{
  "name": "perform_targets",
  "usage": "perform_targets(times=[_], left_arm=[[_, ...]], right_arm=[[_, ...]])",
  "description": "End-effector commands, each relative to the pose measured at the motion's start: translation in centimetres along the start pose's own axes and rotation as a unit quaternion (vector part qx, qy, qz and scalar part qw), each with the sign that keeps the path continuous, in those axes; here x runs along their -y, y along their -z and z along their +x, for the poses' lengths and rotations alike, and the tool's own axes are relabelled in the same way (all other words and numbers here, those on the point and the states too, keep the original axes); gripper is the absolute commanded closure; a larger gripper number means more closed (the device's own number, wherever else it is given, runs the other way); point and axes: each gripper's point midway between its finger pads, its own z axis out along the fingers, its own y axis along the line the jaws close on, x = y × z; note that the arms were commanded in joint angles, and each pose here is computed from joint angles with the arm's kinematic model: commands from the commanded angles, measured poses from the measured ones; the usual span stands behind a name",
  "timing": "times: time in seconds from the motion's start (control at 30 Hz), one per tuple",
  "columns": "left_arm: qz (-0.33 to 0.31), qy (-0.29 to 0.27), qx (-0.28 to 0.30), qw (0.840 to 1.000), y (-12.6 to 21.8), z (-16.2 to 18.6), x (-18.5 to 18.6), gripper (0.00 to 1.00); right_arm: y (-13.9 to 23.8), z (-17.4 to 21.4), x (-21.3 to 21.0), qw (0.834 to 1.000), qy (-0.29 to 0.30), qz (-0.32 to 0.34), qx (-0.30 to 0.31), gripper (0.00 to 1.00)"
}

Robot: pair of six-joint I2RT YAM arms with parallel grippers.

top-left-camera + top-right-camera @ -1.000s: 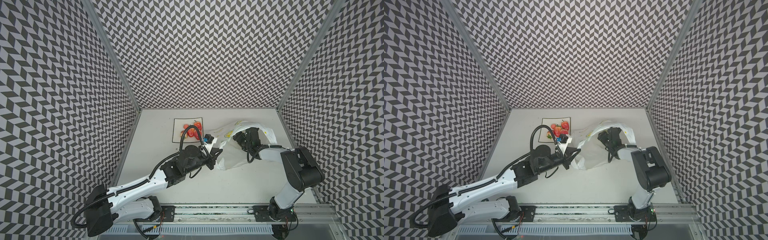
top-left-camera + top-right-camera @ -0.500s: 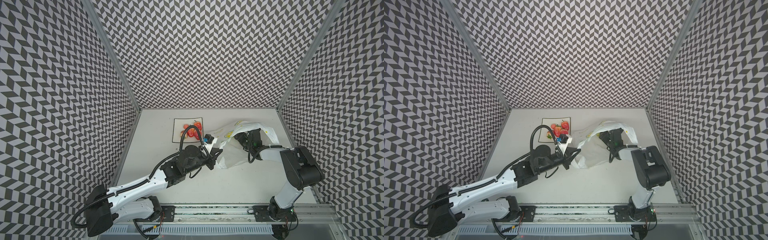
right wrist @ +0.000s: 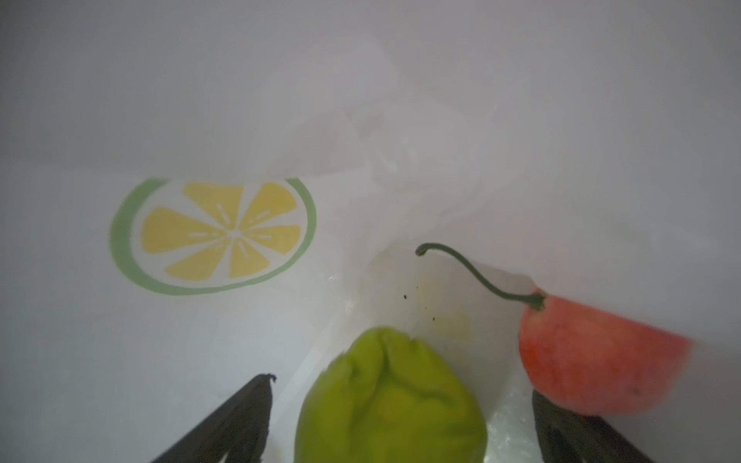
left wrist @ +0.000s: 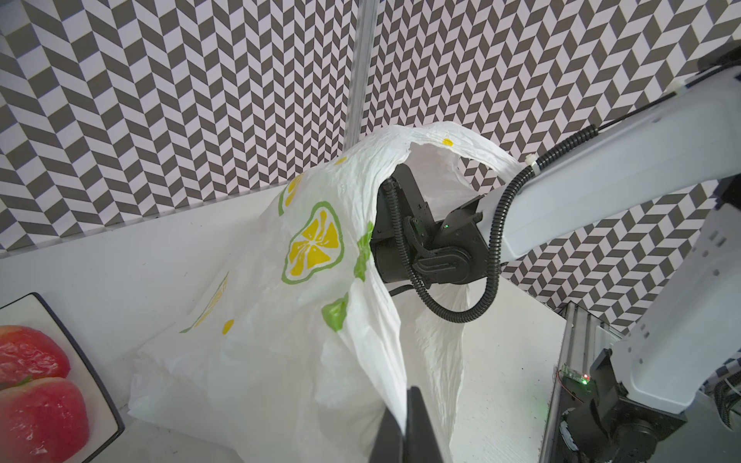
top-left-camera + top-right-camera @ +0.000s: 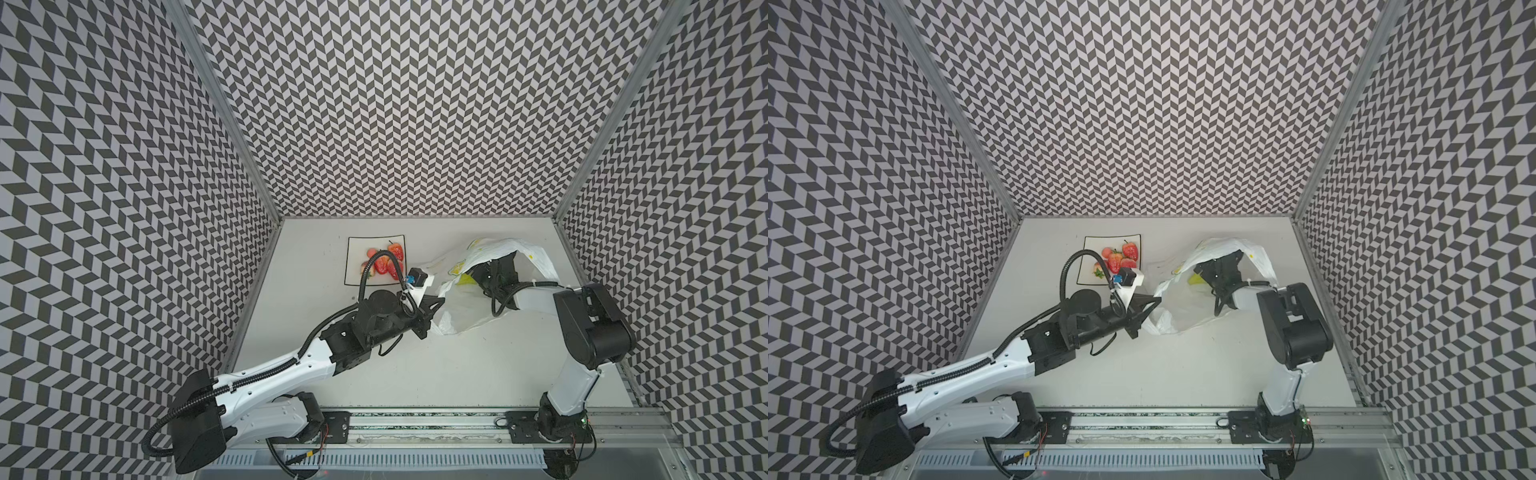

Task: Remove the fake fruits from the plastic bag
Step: 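Close the right gripper on the green pear inside the bag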

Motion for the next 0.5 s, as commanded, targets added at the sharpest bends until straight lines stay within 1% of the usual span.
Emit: perform_targets(times=[0.0,0.1,0.23,0.33,0.47], left_arm=[[0.005,-0.006,0.013,1.0,0.1,-1.5,0.4,1.0],[0.003,-0.006,0.012,1.0,0.1,-1.5,0.3,1.0],[0.003,-0.006,0.013,1.0,0.1,-1.5,0.3,1.0],[0.003,-0.006,0.012,1.0,0.1,-1.4,0.3,1.0],[0.004,-0.006,0.011,1.0,0.0,-1.4,0.3,1.0]], right_arm=[[-0.7,0.5,0.2,1.0,0.013,0.026,-0.004,0.04],[-1.0,1.3,0.3,0.999,0.029,0.038,-0.014,0.09],[-0.9,2.4,-0.1,0.996,0.067,0.053,-0.027,0.09],[-0.7,2.7,0.1,0.994,0.08,0.071,-0.026,0.1],[-1.1,3.1,0.6,0.992,0.082,0.086,-0.03,0.17]])
